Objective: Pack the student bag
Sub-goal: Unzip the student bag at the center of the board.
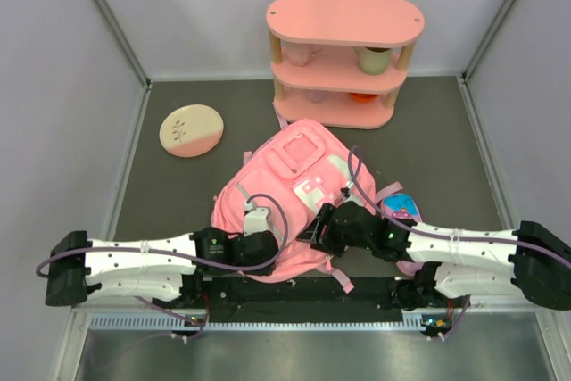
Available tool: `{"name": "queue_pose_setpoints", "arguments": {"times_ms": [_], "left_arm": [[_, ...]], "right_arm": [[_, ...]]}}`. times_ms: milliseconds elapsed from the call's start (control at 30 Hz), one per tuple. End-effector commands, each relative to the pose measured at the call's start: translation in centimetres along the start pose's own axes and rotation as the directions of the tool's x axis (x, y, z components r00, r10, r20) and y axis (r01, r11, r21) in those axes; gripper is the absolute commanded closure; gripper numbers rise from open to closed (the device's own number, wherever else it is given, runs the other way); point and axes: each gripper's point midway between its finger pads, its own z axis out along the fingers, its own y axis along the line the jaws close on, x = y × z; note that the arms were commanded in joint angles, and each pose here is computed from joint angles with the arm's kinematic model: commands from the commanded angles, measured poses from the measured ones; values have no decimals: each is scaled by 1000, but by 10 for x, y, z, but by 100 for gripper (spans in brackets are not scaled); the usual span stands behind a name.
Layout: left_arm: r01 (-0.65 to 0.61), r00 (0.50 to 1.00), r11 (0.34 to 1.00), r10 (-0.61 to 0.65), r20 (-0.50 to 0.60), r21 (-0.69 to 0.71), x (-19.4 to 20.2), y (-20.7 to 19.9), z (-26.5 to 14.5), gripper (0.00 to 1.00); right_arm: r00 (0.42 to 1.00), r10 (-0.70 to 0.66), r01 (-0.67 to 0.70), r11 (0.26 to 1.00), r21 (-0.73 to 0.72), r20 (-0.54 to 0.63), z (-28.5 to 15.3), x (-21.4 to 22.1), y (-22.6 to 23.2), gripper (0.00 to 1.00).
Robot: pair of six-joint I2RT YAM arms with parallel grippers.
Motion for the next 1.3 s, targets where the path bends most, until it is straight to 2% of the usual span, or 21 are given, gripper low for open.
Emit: {"name": "queue_pose_setpoints", "arguments": {"times_ms": [0,167,200,233,300,367,433,500,533,633,667,867,967,1133,1267], "left_arm": [[7,1000,998,-9,-28,-69,8,10,-1,69],[24,1000,995,-24,2,-93,4,16,0,66],[30,1000,995,-29,9,-92,3,16,-1,53],[38,999,996,-36,25,-86,-1,15,-3,51],[51,998,996,-48,48,-67,-5,13,-6,59],[71,995,996,-67,77,-52,-9,15,-9,61],[78,993,996,-74,88,-47,-9,20,-9,73],[89,993,995,-84,81,-53,-5,24,-8,80],[94,993,994,-89,75,-55,-3,27,-7,90],[96,993,993,-91,69,-65,0,31,-6,94],[95,994,993,-91,67,-66,0,32,-6,99],[82,993,996,-78,87,-43,-5,27,-9,100],[69,993,997,-65,100,-37,-10,23,-11,100],[58,990,998,-58,126,0,-19,14,-19,100],[31,986,998,-41,161,60,-30,2,-29,100]], "right_arm": [[999,29,-27,990,-141,14,-7,-6,52,44],[1000,23,-21,989,-147,12,-9,-5,54,45],[1000,20,-19,989,-148,9,-9,-4,54,45],[1000,16,-15,989,-148,9,-9,-3,54,45],[1000,15,-14,989,-147,6,-9,-2,54,45],[1000,14,-14,989,-145,0,-8,-1,53,45],[1000,11,-12,989,-146,-6,-7,1,53,45],[1000,11,-12,989,-149,-11,-7,1,55,45],[1000,13,-15,988,-156,-17,-8,3,57,45],[999,18,-26,983,-181,-47,-10,8,64,46],[998,17,-27,982,-187,-57,-12,12,66,46],[994,56,-76,975,-210,-97,-17,25,74,45],[989,103,-120,979,-162,-111,-3,30,62,45],[981,77,-101,986,-130,-177,9,49,54,47],[986,87,-106,986,-132,-142,10,47,54,48]]}}
